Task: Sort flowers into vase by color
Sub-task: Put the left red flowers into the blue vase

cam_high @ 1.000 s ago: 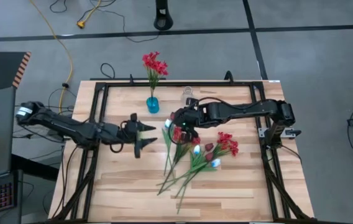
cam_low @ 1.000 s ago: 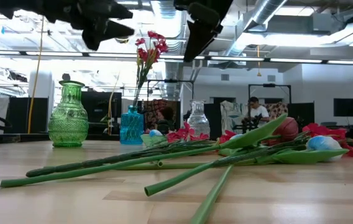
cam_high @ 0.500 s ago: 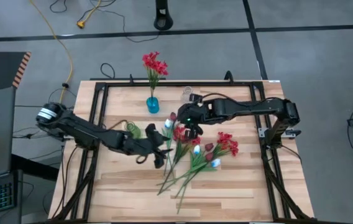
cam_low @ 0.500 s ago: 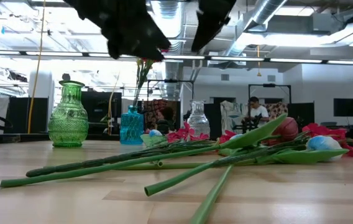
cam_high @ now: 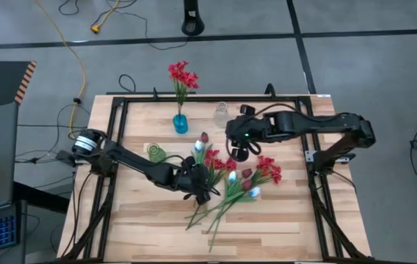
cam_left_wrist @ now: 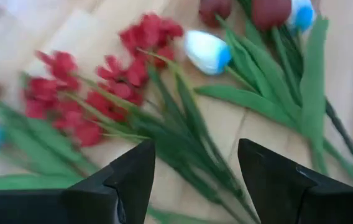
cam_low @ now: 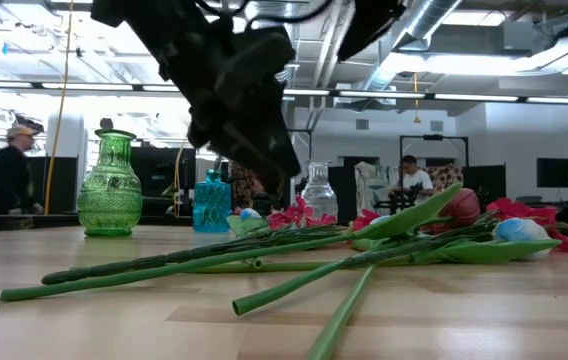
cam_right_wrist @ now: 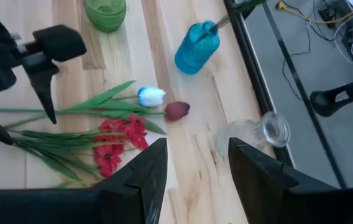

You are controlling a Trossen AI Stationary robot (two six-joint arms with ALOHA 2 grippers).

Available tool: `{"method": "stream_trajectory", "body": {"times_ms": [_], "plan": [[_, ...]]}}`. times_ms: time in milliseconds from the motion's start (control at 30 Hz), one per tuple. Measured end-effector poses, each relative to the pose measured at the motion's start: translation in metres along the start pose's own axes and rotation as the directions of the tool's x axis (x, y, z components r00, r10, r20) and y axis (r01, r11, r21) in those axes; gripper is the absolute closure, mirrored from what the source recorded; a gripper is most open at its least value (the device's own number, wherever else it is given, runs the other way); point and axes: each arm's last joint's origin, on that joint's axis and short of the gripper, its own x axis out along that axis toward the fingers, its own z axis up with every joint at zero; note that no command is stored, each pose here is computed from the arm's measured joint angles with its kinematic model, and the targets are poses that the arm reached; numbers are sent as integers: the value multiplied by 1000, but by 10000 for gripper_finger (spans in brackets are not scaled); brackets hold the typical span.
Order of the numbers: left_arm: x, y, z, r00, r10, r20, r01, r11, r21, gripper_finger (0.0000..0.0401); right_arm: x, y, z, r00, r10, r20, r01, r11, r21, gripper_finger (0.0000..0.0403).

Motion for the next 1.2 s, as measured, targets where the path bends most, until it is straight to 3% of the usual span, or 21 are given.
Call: {"method": "stream_trajectory", "body": {"times_ms": [400,700,1200], "plan": [[30,-3,-21,992,-28,-123,12,992,-129,183,7,5,-33,1000,4,18,-6,993,119,207],[45,-4,-33,988,-8,-153,-12,991,-131,193,17,21,-31,999,29,21,-31,993,110,207],[43,-3,-30,990,-11,-140,-7,991,-131,372,14,19,-34,1000,-2,-1,3,990,143,207]]}}
